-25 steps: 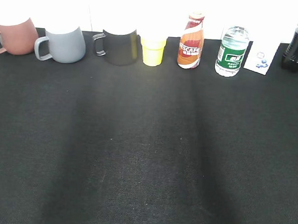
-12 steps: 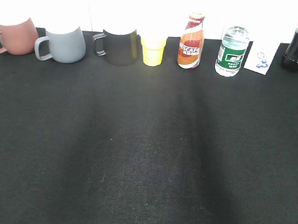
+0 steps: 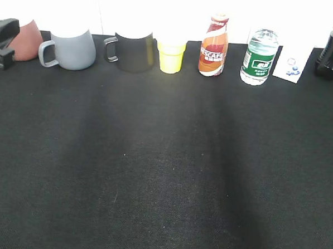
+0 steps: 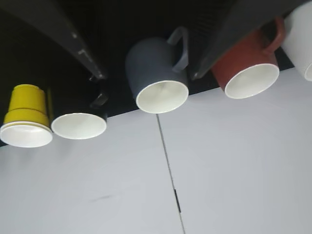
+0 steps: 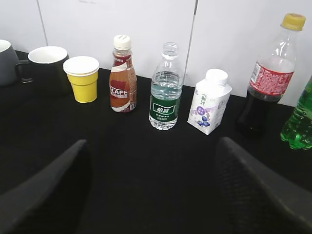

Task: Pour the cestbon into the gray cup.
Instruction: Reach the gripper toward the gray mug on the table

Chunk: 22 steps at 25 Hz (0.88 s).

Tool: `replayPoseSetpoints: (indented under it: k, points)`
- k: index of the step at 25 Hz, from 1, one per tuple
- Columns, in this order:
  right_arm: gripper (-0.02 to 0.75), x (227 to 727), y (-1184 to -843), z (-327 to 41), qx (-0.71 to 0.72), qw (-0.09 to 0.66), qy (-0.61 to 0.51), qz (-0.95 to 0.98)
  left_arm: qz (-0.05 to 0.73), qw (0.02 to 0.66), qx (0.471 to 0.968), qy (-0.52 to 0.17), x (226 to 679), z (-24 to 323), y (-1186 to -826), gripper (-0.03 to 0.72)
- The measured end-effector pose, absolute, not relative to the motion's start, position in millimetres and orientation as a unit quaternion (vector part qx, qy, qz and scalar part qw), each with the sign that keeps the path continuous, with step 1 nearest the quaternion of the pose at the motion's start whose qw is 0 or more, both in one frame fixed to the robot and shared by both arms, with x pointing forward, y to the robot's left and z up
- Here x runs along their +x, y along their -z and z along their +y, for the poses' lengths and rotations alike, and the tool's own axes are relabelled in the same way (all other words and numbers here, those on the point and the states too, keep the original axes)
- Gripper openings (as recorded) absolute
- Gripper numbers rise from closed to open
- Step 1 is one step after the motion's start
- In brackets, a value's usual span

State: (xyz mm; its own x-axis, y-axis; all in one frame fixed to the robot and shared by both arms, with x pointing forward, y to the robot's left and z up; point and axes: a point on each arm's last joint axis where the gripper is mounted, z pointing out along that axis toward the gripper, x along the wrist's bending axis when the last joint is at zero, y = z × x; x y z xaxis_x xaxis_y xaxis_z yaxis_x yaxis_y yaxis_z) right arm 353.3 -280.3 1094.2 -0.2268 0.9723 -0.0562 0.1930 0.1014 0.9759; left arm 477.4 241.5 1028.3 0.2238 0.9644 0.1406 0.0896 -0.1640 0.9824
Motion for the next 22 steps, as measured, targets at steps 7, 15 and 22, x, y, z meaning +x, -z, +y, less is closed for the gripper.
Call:
replayPoseSetpoints:
  k: [7, 15, 22]
  points:
    - [0.587, 388, -1072, -283, 0.512, 0.364, -0.436, 0.644, 0.435, 0.469, 0.604, -0.476, 501, 247, -1002, 0.384]
    - [0.587, 414, -1071, -298, 0.541, 0.430, -0.416, 0.591, 0.419, 0.475, 0.583, -0.509, 523, 244, -964, 0.383]
    - [0.566, 429, -1058, -301, 0.555, 0.424, -0.391, 0.599, 0.425, 0.469, 0.574, -0.520, 546, 242, -942, 0.383]
